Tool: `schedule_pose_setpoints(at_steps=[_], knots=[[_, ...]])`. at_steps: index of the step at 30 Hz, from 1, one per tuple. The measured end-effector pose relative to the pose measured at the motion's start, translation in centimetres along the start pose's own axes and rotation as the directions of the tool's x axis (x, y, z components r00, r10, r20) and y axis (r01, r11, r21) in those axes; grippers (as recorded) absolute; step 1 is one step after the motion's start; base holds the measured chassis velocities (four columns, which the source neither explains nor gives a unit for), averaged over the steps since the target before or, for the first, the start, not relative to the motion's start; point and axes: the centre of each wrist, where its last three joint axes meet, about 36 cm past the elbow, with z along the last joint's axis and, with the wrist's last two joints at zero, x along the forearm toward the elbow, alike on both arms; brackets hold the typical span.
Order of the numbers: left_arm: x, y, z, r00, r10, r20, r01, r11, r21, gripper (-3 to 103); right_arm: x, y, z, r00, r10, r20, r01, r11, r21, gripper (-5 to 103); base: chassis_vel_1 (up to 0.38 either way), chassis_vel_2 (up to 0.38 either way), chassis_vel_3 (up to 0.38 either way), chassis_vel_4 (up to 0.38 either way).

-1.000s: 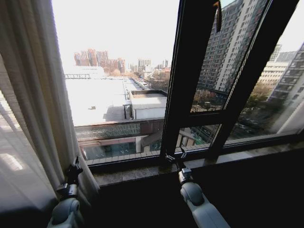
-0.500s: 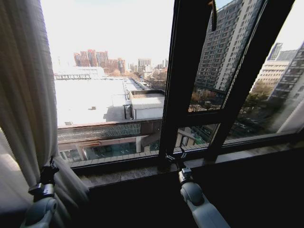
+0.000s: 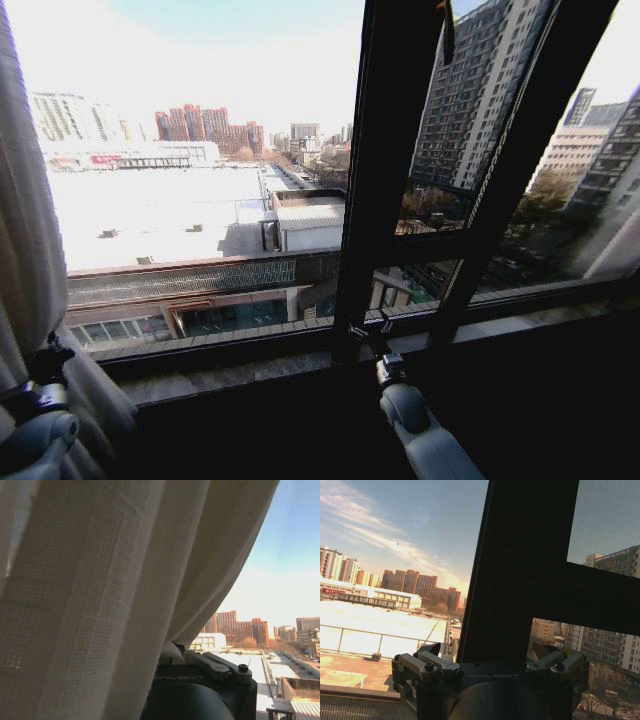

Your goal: Open the curtains by pulling them apart, changing their state from closed to fully open.

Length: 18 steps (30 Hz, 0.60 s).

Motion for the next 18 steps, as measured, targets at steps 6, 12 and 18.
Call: schedule_pose_setpoints(at_steps=[6, 12, 18], knots=[[0.26, -0.29, -0.19, 1.0, 0.007, 0.005, -0.007, 1.0, 0.003, 0, 0.0, 0.0, 0.0, 1.0, 0.0, 0.0, 0.0, 1.0, 0.0, 100, 0.123, 0.116, -0.132, -0.116], [0.49, -0.03, -0.34, 1.0, 0.004, 0.006, -0.004, 1.0, 0.001, 0, 0.0, 0.02, 0.0, 1.0, 0.0, 0.0, 0.0, 1.0, 0.0, 100, 0.095, 0.116, -0.117, -0.104], [0.67, 0.21, -0.34, 1.0, 0.001, 0.006, -0.001, 1.0, -0.002, 0, 0.0, 0.01, 0.0, 1.0, 0.0, 0.0, 0.0, 1.0, 0.0, 100, 0.021, 0.008, -0.009, -0.015]])
